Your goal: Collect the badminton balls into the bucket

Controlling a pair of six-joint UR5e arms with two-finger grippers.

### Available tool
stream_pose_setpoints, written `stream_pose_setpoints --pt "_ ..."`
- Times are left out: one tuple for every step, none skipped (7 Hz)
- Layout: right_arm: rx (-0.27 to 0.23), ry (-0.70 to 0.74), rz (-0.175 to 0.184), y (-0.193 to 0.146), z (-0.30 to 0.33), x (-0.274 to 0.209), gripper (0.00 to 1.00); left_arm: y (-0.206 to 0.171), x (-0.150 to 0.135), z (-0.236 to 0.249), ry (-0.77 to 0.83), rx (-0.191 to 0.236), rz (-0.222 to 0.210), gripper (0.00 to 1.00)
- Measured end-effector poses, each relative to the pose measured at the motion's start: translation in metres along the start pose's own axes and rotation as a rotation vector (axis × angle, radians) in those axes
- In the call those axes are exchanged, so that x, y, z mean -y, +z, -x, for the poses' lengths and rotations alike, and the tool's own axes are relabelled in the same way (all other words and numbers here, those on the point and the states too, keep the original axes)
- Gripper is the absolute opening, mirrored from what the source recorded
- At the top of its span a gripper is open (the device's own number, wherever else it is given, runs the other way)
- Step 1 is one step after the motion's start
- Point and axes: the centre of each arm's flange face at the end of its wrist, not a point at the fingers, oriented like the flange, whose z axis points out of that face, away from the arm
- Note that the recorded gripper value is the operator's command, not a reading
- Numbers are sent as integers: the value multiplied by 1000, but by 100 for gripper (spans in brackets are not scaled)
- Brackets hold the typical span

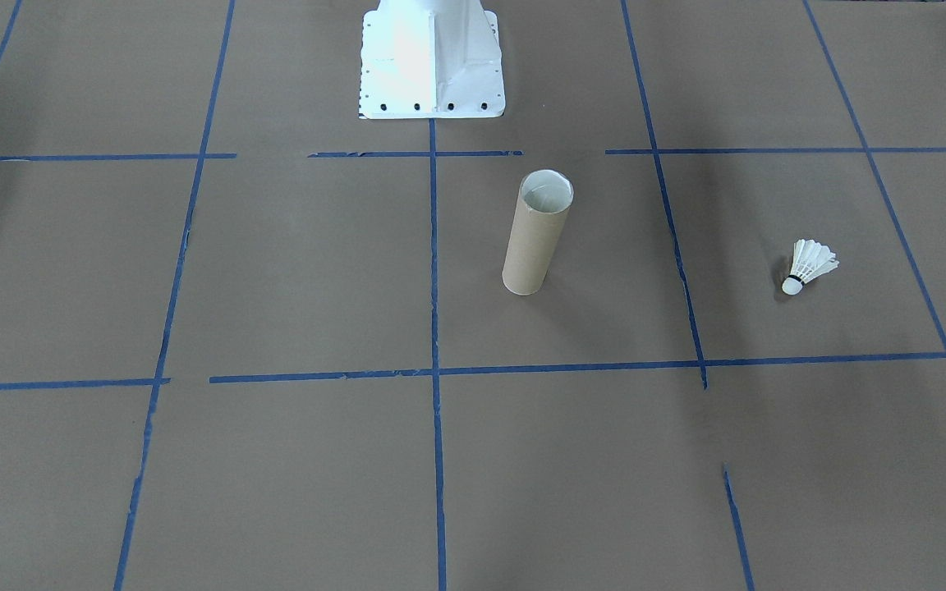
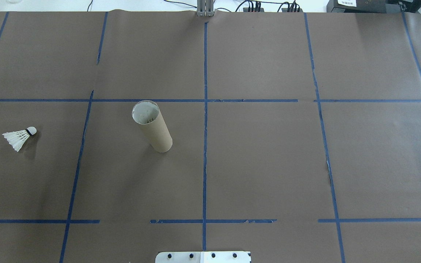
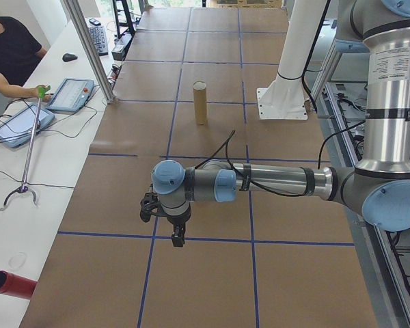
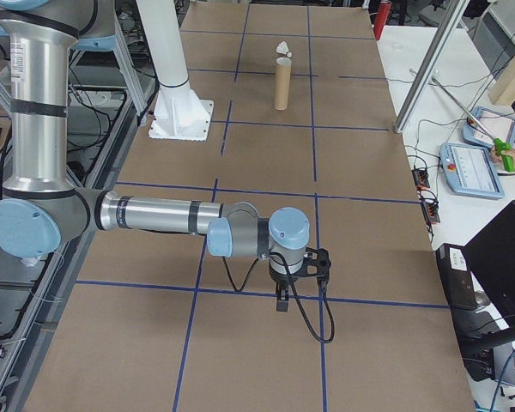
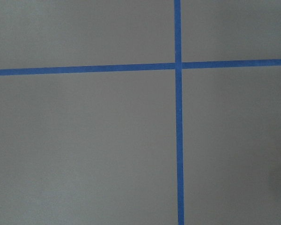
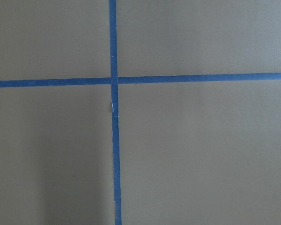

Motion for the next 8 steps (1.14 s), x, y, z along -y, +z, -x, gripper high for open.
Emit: stream_pose_setpoints --pt "0 0 0 0 0 0 100 0 0 0 3 -1 -2 100" --pt "0 0 0 0 0 0 100 0 2 -1 6 0 -4 100" --pt "0 0 0 0 0 0 100 -3 6 -4 10 0 -9 100" --pt "-1 0 0 0 0 0 100 -10 14 -12 24 0 -27 100" --pt "0 0 0 0 0 0 100 -21 24 -24 44 -7 -51 100" --pt "0 0 0 0 0 0 100 -29 34 -40 53 -34 -83 100" --pt "0 0 0 0 0 0 100 -33 42 -59 44 -68 -122 100" --pt "-1 0 0 0 0 0 100 -33 44 -78 24 -99 -162 100"
